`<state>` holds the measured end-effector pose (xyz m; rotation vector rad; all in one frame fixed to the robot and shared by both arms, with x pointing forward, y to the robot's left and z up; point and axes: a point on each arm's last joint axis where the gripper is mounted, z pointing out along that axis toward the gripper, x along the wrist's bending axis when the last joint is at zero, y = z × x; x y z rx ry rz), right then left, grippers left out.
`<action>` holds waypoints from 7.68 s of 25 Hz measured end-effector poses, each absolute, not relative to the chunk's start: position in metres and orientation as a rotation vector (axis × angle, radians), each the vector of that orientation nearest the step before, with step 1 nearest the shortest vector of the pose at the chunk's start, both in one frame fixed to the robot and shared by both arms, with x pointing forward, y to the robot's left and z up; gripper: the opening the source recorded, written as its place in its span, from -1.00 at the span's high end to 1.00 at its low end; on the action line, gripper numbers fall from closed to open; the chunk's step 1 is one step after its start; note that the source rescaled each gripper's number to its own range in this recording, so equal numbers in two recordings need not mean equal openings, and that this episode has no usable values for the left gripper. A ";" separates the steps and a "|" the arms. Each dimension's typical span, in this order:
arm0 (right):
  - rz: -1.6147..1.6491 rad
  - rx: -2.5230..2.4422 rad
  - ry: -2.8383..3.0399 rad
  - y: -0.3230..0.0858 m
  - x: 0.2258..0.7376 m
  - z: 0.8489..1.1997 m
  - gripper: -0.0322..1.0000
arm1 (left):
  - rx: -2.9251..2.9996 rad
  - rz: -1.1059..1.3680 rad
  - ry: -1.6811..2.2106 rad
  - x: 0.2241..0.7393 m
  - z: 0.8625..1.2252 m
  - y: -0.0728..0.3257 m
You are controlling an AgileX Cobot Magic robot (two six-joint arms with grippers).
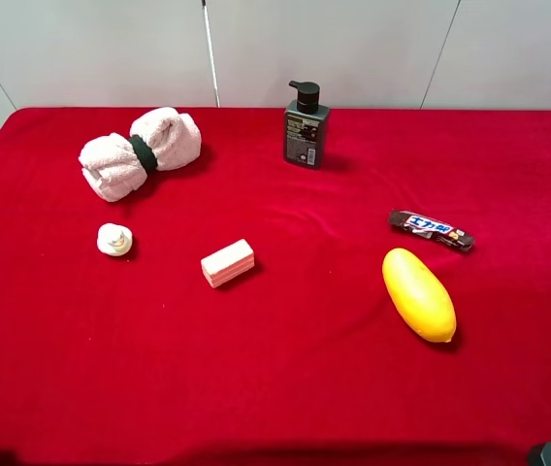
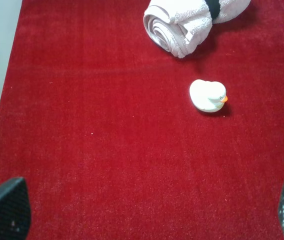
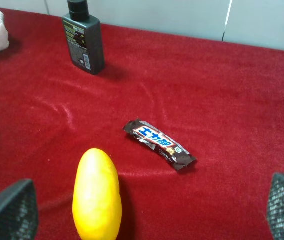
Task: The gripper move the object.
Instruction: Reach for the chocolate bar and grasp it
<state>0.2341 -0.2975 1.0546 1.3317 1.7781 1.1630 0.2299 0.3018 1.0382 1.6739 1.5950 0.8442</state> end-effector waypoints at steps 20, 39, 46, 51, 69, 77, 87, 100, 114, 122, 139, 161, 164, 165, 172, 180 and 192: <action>1.163 1.332 1.778 -0.297 0.234 1.055 -1.00 | 1.674 0.844 1.595 0.230 1.038 0.302; 1.068 1.415 1.884 -0.288 0.265 1.087 -1.00 | 1.674 0.844 1.595 0.230 1.038 0.302; 0.944 1.488 2.009 -0.275 0.307 1.105 -1.00 | 1.674 0.844 1.595 0.230 1.038 0.302; 0.813 1.499 2.133 -0.263 0.348 1.110 -1.00 | 1.674 0.844 1.595 0.230 1.038 0.302; 0.456 1.501 2.368 -0.228 0.486 1.084 -1.00 | 1.674 0.844 1.595 0.230 1.038 0.302; 0.392 1.477 2.414 -0.220 0.517 1.053 -1.00 | 1.674 0.844 1.595 0.230 1.038 0.302; 0.288 1.467 2.468 -0.215 0.541 1.013 -1.00 | 1.674 0.844 1.595 0.230 1.038 0.302; 0.184 1.439 2.523 -0.213 0.556 0.978 -1.00 | 1.674 0.844 1.595 0.230 1.038 0.302; 0.170 1.441 2.557 -0.208 0.570 0.939 -1.00 | 1.674 0.844 1.595 0.230 1.038 0.302; 0.192 1.425 2.570 -0.206 0.570 0.919 -1.00 | 1.674 0.844 1.595 0.230 1.038 0.302; 0.209 1.431 2.580 -0.213 0.543 0.887 -1.00 | 1.674 0.844 1.595 0.230 1.038 0.302; 0.174 1.454 2.606 -0.213 0.541 0.869 -1.00 | 1.674 0.844 1.595 0.230 1.038 0.302; 0.178 1.453 2.603 -0.213 0.541 0.871 -1.00 | 1.674 0.844 1.595 0.230 1.038 0.302; 0.178 1.453 2.603 -0.213 0.541 0.871 -1.00 | 1.674 0.844 1.595 0.230 1.038 0.302; 0.178 1.453 2.603 -0.213 0.541 0.871 -1.00 | 1.674 0.844 1.595 0.230 1.038 0.302; 0.178 1.453 2.603 -0.213 0.541 0.871 -0.32 | 1.674 0.844 1.595 0.230 1.038 0.302; 0.178 1.451 2.604 -0.213 0.541 0.871 0.70 | 1.674 0.844 1.595 0.230 1.038 0.302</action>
